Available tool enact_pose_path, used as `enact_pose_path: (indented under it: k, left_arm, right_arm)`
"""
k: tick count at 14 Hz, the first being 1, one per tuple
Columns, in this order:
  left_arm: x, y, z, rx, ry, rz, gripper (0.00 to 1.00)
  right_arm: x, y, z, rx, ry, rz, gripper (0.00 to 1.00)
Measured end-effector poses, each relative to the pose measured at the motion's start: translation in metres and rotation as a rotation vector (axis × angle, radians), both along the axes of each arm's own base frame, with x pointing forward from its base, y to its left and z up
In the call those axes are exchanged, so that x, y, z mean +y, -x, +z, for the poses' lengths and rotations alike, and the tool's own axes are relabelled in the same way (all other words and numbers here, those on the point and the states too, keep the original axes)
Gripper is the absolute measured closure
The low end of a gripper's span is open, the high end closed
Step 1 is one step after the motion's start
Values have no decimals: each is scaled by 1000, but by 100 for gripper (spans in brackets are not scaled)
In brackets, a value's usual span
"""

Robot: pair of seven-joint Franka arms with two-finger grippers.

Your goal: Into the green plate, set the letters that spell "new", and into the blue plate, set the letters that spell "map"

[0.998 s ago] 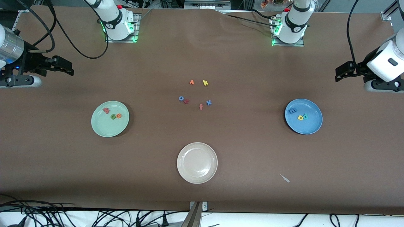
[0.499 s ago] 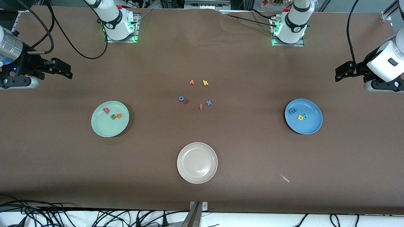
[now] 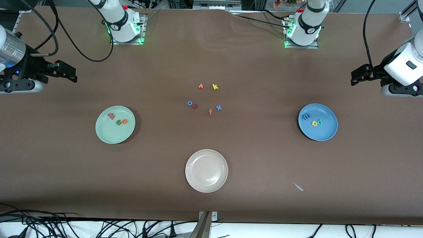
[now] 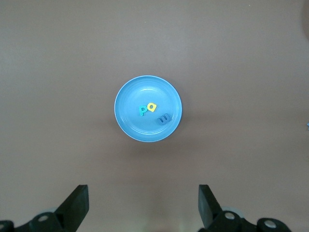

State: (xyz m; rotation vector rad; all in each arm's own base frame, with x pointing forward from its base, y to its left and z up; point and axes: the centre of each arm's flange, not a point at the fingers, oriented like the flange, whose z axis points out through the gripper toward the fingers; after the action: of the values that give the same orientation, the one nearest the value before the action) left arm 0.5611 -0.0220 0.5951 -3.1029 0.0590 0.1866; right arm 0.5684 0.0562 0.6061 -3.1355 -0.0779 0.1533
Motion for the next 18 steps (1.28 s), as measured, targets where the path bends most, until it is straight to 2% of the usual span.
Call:
enact_pose_path:
  k: [18]
  left_arm:
    - [0, 0, 0, 0, 0, 0, 0]
  right_arm:
    - [-4, -1, 0, -4, 7, 30, 0]
